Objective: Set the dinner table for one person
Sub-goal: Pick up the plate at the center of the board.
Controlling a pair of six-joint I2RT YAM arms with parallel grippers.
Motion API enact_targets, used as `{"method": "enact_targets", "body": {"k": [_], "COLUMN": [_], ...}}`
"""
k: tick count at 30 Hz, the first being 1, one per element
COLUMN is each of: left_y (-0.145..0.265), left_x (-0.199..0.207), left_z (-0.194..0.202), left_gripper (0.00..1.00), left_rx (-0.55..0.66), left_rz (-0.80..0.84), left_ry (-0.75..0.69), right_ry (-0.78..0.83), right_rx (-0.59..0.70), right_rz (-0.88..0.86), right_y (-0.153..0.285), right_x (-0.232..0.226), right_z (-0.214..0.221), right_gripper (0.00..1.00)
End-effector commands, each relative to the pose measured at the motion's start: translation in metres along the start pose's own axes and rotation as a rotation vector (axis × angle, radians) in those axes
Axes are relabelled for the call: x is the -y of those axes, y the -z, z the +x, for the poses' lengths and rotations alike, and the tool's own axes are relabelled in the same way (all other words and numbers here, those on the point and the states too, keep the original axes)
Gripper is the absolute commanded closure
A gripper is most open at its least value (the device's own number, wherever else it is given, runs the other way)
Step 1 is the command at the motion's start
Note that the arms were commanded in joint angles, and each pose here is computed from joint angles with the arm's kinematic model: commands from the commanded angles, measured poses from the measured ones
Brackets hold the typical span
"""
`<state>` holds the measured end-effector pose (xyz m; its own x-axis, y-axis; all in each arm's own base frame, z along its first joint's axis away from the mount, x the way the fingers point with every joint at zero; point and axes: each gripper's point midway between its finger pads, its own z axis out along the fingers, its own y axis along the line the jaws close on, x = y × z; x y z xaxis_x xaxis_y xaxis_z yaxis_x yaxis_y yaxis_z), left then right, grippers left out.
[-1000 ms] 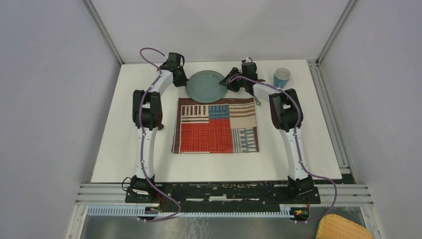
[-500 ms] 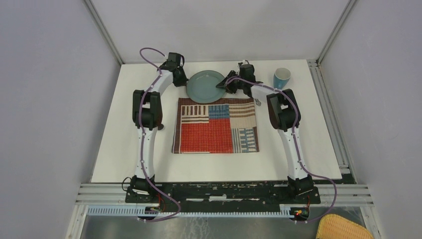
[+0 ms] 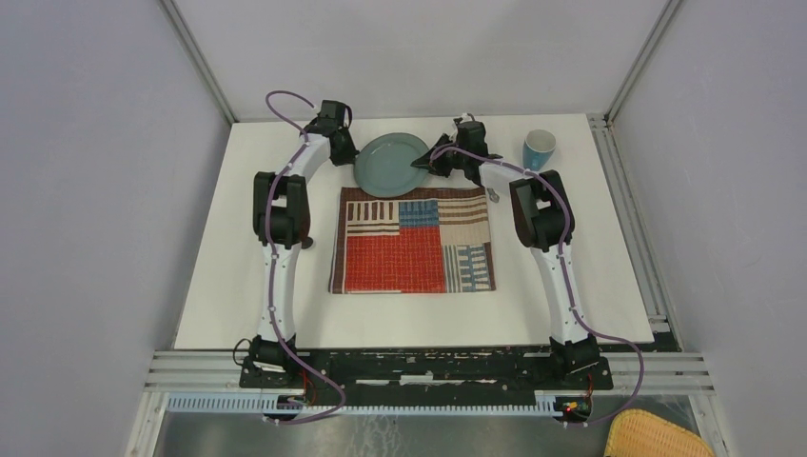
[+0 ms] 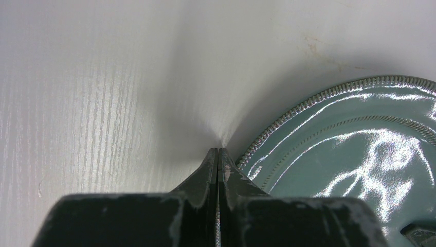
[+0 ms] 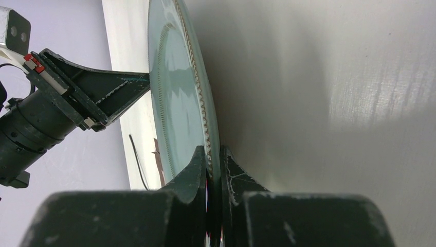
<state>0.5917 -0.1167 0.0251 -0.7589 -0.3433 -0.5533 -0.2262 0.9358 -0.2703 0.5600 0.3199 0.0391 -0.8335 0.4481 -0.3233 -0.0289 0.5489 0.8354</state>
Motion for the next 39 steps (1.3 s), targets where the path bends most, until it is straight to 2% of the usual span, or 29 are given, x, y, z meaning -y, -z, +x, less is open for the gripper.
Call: {"method": "enact_targets", "body": {"k": [1, 16, 39], "left_y": [-0.005, -0.001, 0.001], "left_x": [0.021, 0.019, 0.011], "left_z": [0.025, 0.016, 0.008], "left_gripper": [0.96, 0.96, 0.97], "left_rx": [-0.067, -0.042, -0.034], "left_rz": [0.059, 0.043, 0.035], "left_ry": [-0.017, -0.013, 0.006], "right_ry": [0.07, 0.079, 0.15], "right_rx": [-0.044, 0.017, 0.146], "right_rz": [-0.113, -0.272, -0.377], "right_y": [-0.008, 0.012, 0.068], "right_x": [-0.04, -0.086, -0.15], "right_z": [0.021, 0.003, -0.053], "right_gripper": [1.0, 1.0, 1.0]}}
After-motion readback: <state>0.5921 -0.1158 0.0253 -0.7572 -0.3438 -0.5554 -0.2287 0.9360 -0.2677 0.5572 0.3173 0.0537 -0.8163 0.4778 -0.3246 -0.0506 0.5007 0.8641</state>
